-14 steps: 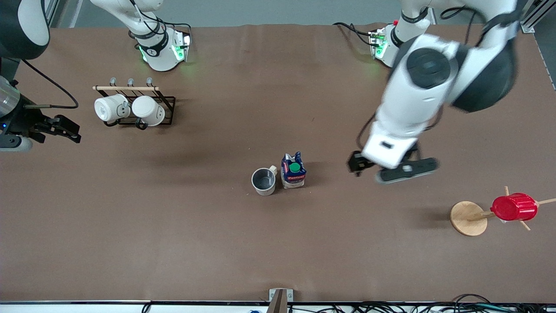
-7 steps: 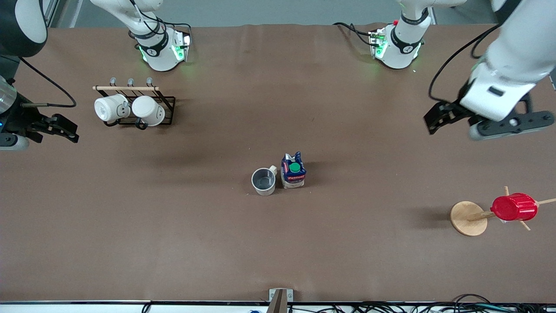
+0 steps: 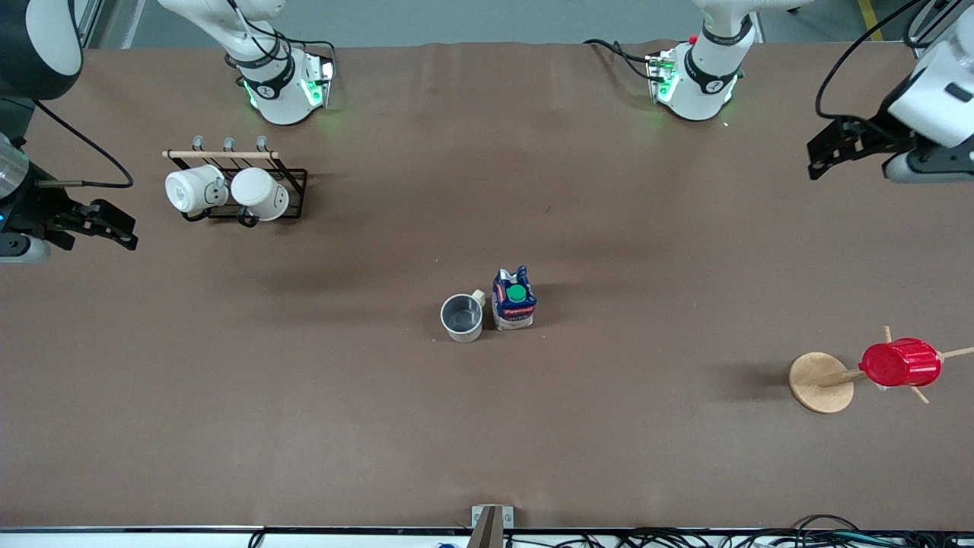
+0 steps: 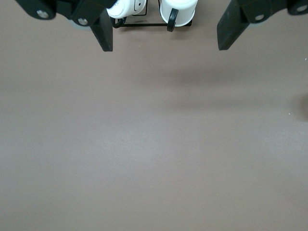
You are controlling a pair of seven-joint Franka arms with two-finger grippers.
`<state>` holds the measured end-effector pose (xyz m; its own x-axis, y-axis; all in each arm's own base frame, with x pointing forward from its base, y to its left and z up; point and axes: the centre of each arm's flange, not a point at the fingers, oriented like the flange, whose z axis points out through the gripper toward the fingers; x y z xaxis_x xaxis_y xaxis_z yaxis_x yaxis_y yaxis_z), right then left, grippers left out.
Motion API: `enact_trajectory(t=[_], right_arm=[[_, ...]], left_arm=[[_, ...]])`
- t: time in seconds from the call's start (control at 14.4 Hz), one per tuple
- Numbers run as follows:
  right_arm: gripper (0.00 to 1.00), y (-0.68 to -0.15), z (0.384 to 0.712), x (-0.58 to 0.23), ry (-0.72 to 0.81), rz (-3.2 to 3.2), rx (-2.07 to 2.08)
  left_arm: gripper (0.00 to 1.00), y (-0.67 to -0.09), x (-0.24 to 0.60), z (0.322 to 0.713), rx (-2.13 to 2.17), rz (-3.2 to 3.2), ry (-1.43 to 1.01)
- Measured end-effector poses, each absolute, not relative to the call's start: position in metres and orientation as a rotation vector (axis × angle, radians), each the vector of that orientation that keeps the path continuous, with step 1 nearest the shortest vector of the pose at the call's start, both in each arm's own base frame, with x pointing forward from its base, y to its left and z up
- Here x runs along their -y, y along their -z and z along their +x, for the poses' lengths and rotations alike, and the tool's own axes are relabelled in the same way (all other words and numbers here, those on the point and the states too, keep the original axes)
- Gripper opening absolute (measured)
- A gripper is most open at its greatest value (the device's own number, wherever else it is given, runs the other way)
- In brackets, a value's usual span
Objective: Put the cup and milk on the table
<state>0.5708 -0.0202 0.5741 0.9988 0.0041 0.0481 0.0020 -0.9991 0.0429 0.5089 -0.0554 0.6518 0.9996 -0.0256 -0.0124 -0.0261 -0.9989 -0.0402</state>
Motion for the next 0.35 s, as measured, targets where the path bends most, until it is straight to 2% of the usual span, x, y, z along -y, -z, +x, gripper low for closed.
enact_trajectory(t=[0.35], right_arm=[[0.96, -0.574, 0.571, 0.021, -0.075, 3.098, -0.003]], left_arm=[[1.00, -0.653, 0.068, 0.499, -0.084, -3.098, -0.014]])
